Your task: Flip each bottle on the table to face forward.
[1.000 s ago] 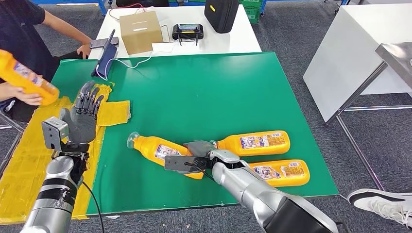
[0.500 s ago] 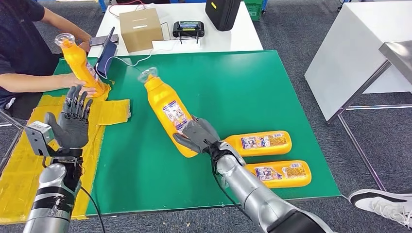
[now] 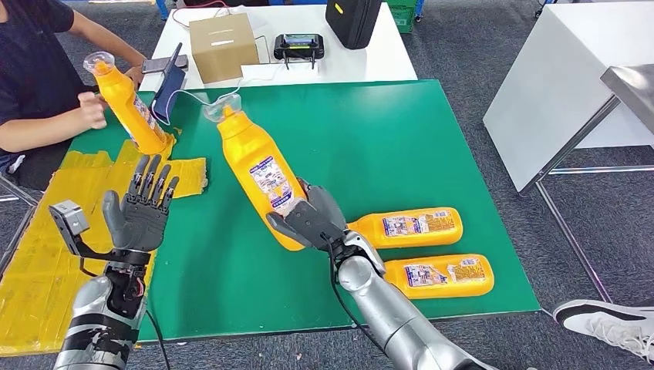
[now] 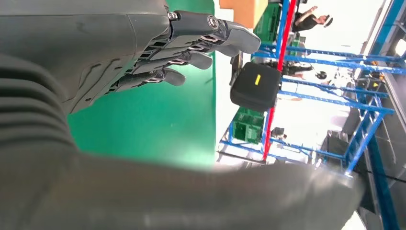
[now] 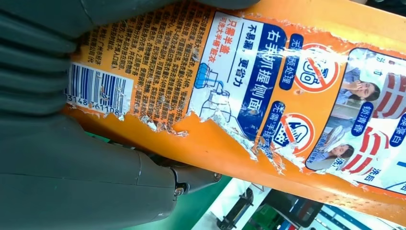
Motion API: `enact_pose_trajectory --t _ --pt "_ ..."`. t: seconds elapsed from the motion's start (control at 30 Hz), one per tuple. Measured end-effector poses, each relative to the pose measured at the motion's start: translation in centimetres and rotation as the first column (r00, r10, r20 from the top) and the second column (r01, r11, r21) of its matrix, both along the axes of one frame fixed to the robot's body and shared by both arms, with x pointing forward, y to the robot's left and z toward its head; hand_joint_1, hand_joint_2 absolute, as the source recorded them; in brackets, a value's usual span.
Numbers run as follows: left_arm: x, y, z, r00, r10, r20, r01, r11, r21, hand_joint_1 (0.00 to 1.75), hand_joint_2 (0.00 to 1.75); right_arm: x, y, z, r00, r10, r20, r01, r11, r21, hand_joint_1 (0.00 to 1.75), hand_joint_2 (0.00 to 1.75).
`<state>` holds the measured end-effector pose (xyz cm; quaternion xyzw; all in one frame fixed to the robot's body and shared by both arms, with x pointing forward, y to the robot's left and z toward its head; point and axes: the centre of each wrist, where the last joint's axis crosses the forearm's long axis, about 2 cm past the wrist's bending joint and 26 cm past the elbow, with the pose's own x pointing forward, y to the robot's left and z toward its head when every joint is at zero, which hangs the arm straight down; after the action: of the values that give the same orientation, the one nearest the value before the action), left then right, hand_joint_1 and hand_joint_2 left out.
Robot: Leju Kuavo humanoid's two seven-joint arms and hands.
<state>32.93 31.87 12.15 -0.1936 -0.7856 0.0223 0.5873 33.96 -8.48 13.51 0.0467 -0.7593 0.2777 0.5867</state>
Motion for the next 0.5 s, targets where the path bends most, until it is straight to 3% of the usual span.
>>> enact_pose_trajectory --t 0.5 --pt "-1.7 -4.0 0.4 0.987 -0.16 0.032 0.159 0.987 0.015 0.0 1.75 -2.6 4.4 0.4 0.973 0.229 -0.011 -0.228 0.96 -0.162 1.75 1.75"
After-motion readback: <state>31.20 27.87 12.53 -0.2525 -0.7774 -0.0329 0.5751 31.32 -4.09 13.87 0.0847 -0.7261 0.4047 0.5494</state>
